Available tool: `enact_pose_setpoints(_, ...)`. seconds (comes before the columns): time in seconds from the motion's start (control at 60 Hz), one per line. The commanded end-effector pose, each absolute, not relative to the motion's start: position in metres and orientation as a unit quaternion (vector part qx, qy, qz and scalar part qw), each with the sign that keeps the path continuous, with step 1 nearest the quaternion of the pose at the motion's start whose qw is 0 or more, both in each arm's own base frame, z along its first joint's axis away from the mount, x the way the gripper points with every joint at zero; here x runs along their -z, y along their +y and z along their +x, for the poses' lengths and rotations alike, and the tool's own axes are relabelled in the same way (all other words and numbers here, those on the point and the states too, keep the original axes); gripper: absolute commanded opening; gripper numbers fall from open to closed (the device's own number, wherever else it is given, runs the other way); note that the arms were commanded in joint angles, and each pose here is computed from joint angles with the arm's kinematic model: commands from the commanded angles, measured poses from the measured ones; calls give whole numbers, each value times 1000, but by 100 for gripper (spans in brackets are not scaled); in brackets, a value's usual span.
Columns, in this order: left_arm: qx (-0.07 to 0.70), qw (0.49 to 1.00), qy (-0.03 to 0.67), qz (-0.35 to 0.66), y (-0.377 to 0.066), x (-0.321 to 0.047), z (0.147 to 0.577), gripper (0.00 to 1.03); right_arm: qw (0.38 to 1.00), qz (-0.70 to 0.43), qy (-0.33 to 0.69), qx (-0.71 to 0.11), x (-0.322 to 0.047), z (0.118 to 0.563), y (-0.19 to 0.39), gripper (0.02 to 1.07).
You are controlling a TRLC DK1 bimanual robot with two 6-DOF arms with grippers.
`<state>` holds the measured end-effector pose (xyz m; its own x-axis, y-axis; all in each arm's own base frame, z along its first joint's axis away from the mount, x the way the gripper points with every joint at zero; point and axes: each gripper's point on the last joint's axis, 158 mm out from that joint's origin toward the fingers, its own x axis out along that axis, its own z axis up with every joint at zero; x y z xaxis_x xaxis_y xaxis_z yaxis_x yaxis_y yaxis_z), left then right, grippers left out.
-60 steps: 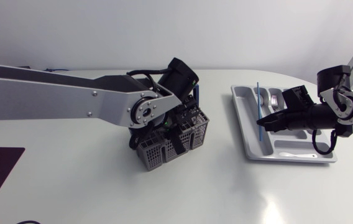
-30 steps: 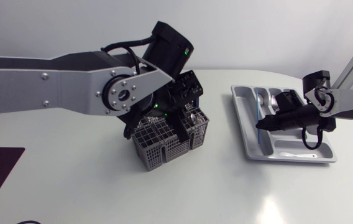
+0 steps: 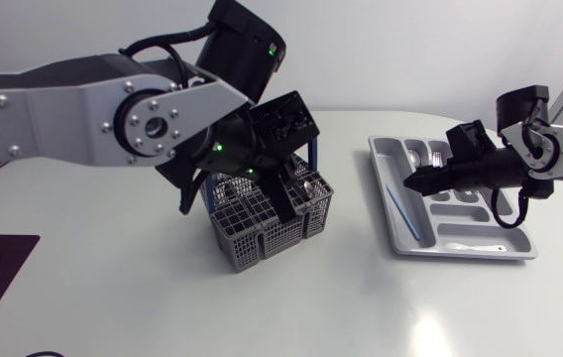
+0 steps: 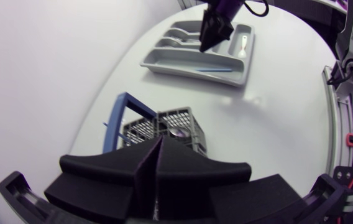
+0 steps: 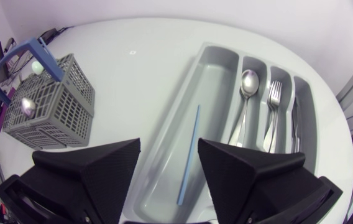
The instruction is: Unload the cutlery basket into the drawer organizer.
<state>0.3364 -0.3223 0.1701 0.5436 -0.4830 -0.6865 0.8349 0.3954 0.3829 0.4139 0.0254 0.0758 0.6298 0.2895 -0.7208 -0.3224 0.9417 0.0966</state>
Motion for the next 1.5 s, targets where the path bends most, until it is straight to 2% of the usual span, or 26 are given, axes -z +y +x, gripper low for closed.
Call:
enact_pose_setpoints(0.0, 420, 797, 291, 322, -324, -164, 342, 20, 902, -18, 396, -170, -76, 401, 33, 79)
enact_pose_setpoints(0.317, 383, 792, 430, 204, -344, -153, 332, 32, 898, -20, 404, -172, -67, 388, 33, 79)
enact_pose_setpoints(0.483, 377, 780, 465, 179, -351, -146, 327, 52, 899, -20, 402, -174, -68, 385, 34, 79)
enact_pose_setpoints(0.683, 357, 762, 513, 170, -349, -120, 327, 67, 899, -18, 403, -172, -66, 382, 31, 79)
enact_pose_setpoints(1.167, 321, 779, 522, 131, -346, -111, 365, 69, 898, -19, 405, -168, -61, 379, 26, 79)
enact_pose_setpoints(1.483, 315, 781, 523, 127, -354, -102, 372, 69, 899, -20, 403, -168, -61, 381, 25, 79)
